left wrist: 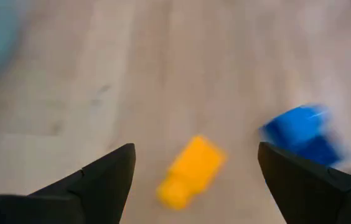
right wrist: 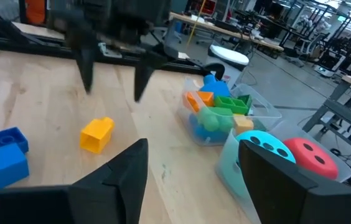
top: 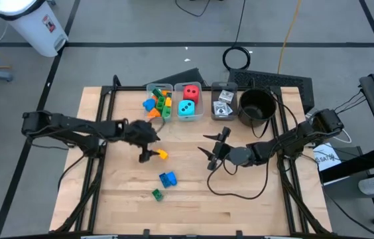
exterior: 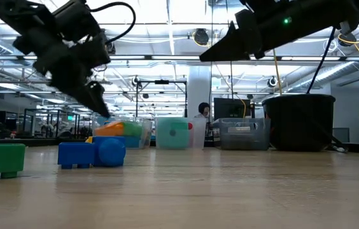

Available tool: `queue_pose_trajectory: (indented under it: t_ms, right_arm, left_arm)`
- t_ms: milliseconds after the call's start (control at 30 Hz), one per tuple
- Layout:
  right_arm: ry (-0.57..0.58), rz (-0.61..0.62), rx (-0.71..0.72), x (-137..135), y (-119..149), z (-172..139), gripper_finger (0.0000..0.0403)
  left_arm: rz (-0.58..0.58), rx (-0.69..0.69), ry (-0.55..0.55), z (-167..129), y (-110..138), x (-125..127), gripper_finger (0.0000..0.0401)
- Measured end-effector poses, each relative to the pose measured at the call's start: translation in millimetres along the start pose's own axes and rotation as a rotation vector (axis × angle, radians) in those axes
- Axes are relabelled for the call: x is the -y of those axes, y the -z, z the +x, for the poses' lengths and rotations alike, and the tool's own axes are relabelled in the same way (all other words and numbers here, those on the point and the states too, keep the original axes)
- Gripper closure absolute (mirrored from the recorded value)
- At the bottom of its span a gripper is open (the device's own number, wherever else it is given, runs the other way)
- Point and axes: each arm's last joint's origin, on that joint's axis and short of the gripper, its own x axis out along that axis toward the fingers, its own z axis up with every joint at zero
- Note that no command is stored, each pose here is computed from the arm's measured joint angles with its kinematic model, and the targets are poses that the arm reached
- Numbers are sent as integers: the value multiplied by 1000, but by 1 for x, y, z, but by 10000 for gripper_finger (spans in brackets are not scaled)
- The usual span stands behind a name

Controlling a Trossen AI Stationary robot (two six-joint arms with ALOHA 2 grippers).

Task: Pick & Place Toys
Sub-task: Put the yellow game piece into the left transparent bin

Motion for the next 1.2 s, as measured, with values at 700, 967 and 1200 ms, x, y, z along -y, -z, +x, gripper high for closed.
queue_pose_trajectory:
  t_ms: [700, 967, 1200]
  right_arm:
    - [-6, 5, 13, -2, -2, -1, 191]
    - [-8, 34, 13, -2, -2, -1, 190]
    - [-155, 83, -9, -2, 6, 10, 190]
  left_arm:
    - [199, -128, -178, 66, 27, 16, 134]
    - [123, -56, -177, 68, 21, 16, 262]
    - [73, 75, -161, 68, -5, 21, 264]
